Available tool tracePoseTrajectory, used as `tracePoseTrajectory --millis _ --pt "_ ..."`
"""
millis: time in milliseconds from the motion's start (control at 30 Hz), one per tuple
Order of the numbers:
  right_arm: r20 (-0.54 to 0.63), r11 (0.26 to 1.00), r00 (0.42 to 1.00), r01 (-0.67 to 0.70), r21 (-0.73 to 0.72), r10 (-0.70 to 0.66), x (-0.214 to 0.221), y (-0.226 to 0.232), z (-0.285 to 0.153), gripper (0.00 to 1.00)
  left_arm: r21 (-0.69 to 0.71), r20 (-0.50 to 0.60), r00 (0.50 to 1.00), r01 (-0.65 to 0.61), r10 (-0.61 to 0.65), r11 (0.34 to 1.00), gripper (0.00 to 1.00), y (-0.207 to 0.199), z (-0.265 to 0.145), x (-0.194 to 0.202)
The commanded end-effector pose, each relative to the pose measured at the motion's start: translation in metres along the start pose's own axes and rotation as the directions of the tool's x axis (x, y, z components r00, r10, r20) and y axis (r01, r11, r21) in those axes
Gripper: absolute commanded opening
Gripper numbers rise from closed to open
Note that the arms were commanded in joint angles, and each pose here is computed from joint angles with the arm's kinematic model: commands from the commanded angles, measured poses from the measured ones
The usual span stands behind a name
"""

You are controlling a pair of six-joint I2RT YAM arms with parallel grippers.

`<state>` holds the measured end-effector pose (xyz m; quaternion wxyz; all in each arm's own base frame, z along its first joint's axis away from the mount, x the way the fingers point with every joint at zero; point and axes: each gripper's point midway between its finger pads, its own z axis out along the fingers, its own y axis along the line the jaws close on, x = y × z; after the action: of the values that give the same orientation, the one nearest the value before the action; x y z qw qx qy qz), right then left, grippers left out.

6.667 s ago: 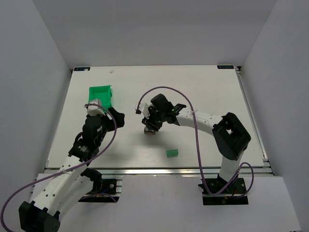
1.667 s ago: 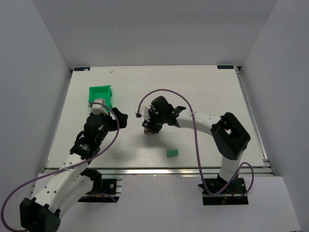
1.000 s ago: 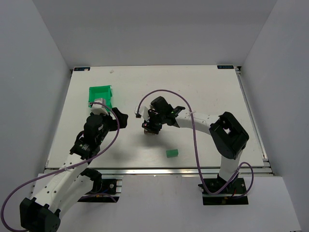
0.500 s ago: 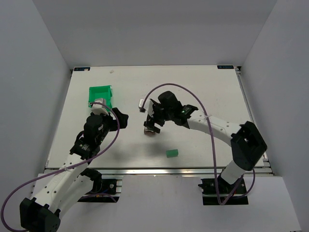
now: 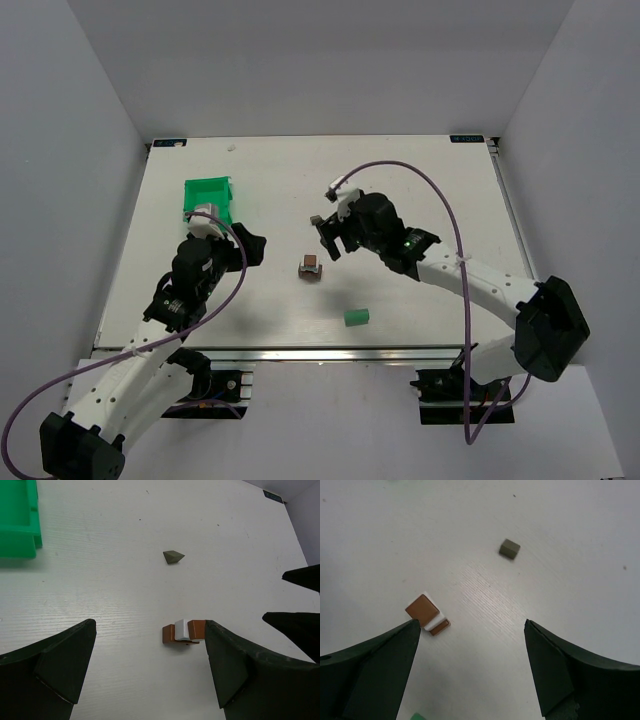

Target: Build the wood block tower

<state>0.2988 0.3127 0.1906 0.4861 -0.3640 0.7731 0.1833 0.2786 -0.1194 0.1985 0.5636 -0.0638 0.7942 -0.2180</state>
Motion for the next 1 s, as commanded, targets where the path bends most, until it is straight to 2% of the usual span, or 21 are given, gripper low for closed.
tracePoseTrajectory --millis 0,100,200,233,367,500,667,967 --pt "0.017 0.969 0.981 -0.196 0.151 0.196 0.020 -0.020 -0.017 0.89 0.035 0.014 1.000 0.012 -0.012 0.999 0.98 -0.010 -0.002 -0.009" --pt "0.029 0.947 0.964 -0.267 0.177 0.266 0.048 -0.022 -0.024 0.89 0.045 -0.006 1.000 0.015 -0.015 0.999 0.98 -0.012 0.002 -0.004" --pt "0.036 0.937 0.953 -0.303 0.173 0.301 0.058 -0.020 -0.022 0.86 0.061 -0.028 1.000 0.013 -0.011 0.998 0.98 -0.015 0.006 0.000" --pt "0.047 0.940 0.953 -0.304 0.153 0.300 0.052 -0.018 -0.020 0.89 0.066 -0.029 1.000 0.012 -0.010 0.998 0.98 -0.016 0.007 0.000" --pt "0.042 0.951 0.960 -0.281 0.131 0.278 0.040 -0.016 -0.003 0.90 0.072 -0.050 0.999 0.013 -0.009 0.997 0.98 -0.017 0.008 0.005" --pt "-0.018 0.950 0.967 -0.247 0.189 0.255 0.047 -0.026 0.024 0.89 0.067 -0.049 0.999 0.014 -0.010 0.998 0.98 -0.016 0.008 0.005" --pt "-0.070 0.953 0.965 -0.235 0.189 0.252 0.048 -0.026 0.051 0.89 0.056 -0.044 0.999 0.007 -0.005 0.998 0.98 -0.015 0.008 0.002" --pt "-0.087 0.963 0.966 -0.232 0.139 0.245 0.047 -0.019 0.066 0.89 0.050 -0.039 0.999 -0.002 0.004 0.999 0.98 -0.014 0.007 -0.001"
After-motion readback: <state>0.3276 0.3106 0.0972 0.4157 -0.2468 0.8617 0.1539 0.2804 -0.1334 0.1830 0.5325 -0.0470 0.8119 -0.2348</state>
